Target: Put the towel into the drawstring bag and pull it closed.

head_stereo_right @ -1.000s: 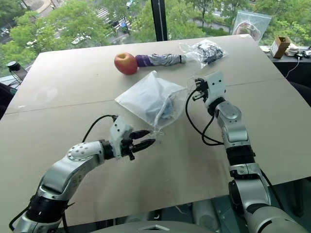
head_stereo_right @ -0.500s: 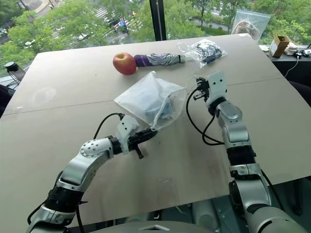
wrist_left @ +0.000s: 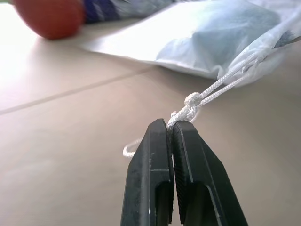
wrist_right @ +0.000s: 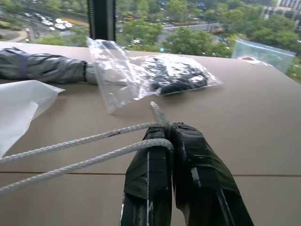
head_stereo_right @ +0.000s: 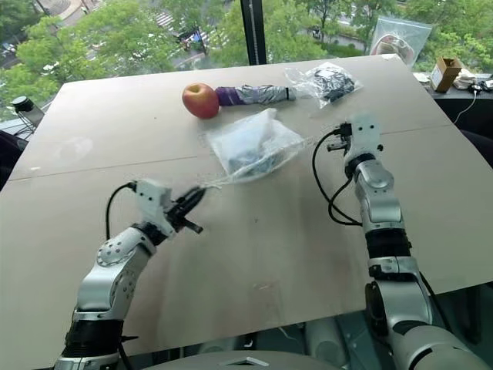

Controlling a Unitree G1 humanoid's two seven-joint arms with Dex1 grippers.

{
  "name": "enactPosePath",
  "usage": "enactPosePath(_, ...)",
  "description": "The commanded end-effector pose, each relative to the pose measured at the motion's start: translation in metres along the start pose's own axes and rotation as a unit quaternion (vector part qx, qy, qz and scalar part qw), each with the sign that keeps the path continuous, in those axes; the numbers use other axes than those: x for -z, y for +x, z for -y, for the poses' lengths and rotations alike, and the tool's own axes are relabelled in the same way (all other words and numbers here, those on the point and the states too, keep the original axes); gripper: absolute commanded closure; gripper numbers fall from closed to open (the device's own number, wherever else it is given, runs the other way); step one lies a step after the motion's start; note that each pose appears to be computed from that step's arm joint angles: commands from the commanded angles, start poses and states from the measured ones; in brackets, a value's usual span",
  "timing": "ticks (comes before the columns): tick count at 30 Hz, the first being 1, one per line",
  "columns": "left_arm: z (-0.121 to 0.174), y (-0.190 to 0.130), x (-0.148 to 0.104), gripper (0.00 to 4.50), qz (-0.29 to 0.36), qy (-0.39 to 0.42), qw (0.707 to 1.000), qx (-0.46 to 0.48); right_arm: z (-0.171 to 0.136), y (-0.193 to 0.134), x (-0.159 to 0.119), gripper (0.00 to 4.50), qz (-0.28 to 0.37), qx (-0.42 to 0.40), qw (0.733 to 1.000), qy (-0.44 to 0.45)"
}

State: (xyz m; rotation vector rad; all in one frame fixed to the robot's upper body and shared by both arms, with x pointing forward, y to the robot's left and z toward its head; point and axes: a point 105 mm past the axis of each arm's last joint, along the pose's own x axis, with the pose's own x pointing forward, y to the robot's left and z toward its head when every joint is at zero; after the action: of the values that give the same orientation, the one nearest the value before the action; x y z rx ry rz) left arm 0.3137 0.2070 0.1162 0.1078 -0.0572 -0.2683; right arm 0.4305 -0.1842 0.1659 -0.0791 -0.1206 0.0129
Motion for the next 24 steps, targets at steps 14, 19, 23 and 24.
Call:
enactPosePath(14, -0.123, -0.059, -0.010, 4.46, 0.000, 0.025, 0.888, -0.459, 0.110, -0.025, 0.023, 4.50, -0.051, 0.322, 0.941, 0.092)
enactPosePath(19, -0.097, -0.027, -0.004, 4.46, -0.012, -0.005, 0.935, -0.355, 0.059, -0.005, 0.027, 4.50, -0.071, 0.159, 0.972, 0.157)
enactPosePath(23, -0.040, 0.005, -0.016, 4.50, 0.008, 0.001, 0.987, -0.159, -0.038, -0.020, 0.010, 3.73, -0.067, -0.178, 0.975, 0.120)
enactPosePath(24, -0.029, 0.007, -0.019, 4.19, 0.007, 0.026, 0.993, -0.118, -0.061, -0.040, 0.007, 3.40, -0.069, -0.277, 0.952, 0.107)
